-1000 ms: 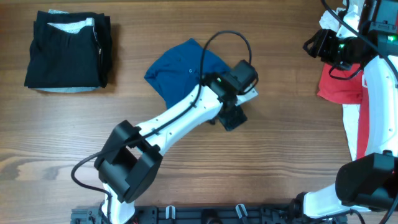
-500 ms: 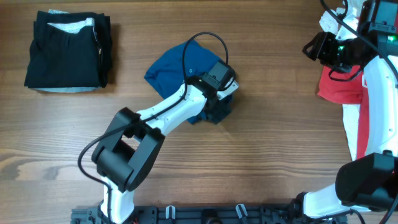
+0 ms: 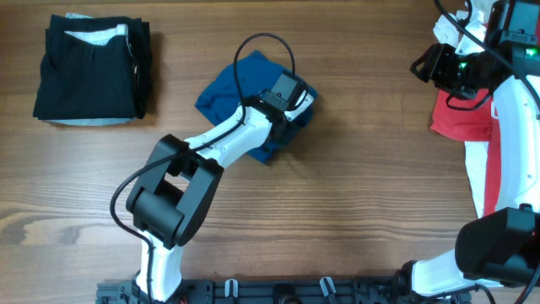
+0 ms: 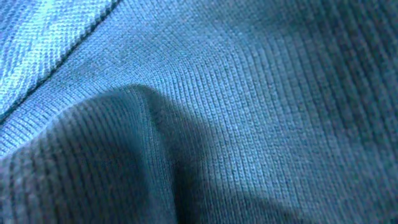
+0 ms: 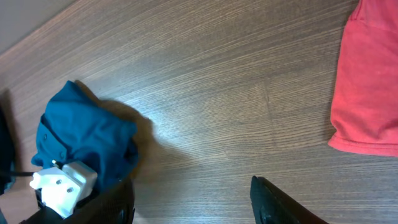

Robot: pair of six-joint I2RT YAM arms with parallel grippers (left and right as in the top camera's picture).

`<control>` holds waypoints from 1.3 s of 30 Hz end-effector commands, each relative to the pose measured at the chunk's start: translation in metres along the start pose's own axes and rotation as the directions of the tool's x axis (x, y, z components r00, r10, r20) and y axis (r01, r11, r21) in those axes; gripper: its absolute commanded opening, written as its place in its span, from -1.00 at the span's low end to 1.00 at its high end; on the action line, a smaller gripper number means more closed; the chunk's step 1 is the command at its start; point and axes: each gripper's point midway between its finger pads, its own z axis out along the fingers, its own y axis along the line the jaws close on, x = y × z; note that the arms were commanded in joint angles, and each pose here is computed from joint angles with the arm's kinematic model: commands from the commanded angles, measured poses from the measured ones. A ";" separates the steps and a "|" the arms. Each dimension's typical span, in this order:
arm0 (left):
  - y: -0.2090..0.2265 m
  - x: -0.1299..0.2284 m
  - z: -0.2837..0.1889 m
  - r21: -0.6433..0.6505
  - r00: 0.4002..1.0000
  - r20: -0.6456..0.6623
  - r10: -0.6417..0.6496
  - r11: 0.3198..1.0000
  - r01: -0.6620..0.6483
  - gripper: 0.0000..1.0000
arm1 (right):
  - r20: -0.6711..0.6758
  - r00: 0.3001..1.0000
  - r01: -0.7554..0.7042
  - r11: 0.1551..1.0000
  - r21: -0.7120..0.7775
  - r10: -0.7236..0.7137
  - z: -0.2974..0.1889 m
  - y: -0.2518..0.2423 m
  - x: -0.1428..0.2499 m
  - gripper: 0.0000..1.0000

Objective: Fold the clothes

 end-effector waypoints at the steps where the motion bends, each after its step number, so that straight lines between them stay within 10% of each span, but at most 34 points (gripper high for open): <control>1: 0.030 0.020 0.009 -0.050 0.989 -0.045 -0.138 0.989 0.135 -0.92 | -0.017 1.000 0.004 1.000 0.014 -0.003 0.006 -0.004 0.002 0.20; 12: 0.116 -0.042 -0.173 -0.084 0.851 0.397 -0.344 0.910 0.407 -0.92 | -0.023 1.000 0.002 1.000 0.014 -0.002 0.006 -0.005 0.004 0.19; 29: 0.214 -0.023 -0.329 -0.249 0.624 0.725 -0.291 0.734 0.632 -0.92 | -0.029 1.000 0.005 1.000 0.015 -0.004 0.006 -0.005 0.005 0.19; 39: 0.343 0.046 -0.370 -0.712 0.837 0.547 0.017 0.535 0.454 -0.92 | -0.029 1.000 0.005 1.000 0.015 -0.004 0.006 -0.005 0.005 0.19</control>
